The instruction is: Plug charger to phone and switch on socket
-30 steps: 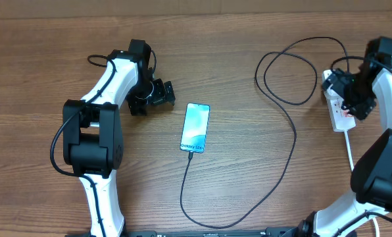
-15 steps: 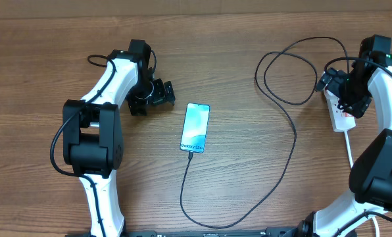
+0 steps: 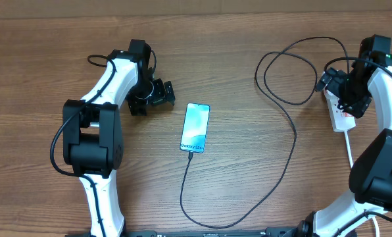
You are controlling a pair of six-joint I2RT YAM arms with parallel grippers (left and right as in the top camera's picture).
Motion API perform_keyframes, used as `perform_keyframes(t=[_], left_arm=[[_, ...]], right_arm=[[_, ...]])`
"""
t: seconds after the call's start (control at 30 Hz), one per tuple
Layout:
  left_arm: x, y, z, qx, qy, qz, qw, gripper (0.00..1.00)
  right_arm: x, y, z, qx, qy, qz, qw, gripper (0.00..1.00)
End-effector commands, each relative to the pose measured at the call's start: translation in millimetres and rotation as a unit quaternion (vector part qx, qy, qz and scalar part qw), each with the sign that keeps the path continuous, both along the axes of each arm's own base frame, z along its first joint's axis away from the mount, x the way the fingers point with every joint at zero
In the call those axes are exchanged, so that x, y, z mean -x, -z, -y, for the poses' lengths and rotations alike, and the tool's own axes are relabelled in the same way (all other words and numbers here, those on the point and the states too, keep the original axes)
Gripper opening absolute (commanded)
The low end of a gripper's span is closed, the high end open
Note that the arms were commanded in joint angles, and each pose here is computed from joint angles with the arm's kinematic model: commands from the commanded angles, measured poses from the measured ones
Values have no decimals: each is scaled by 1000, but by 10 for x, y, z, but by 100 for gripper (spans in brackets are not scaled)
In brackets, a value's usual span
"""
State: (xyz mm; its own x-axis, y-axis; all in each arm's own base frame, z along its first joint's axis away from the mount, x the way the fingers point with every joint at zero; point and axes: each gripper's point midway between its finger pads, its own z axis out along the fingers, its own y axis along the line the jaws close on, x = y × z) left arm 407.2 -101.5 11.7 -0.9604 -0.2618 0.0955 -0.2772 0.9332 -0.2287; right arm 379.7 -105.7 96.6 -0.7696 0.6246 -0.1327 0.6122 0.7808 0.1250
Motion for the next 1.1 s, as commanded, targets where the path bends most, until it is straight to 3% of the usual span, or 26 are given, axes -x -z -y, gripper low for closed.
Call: perform_keyframes(t=[0.0, 0.7, 0.87, 1.07], left_arm=[[-24, -41, 34, 5, -1, 7, 1000, 100], [-24, -48, 47, 2, 2, 9, 1000, 100], [-78, -436, 120, 10, 9, 56, 998, 99], [-90, -1238, 205, 26, 19, 152, 988, 100]], right_arm=[[-36, -69, 19, 2, -3, 12, 1000, 100], [-36, -69, 19, 2, -3, 12, 1000, 100], [-36, -69, 19, 2, -3, 12, 1000, 100], [-36, -69, 19, 2, -3, 12, 1000, 100]])
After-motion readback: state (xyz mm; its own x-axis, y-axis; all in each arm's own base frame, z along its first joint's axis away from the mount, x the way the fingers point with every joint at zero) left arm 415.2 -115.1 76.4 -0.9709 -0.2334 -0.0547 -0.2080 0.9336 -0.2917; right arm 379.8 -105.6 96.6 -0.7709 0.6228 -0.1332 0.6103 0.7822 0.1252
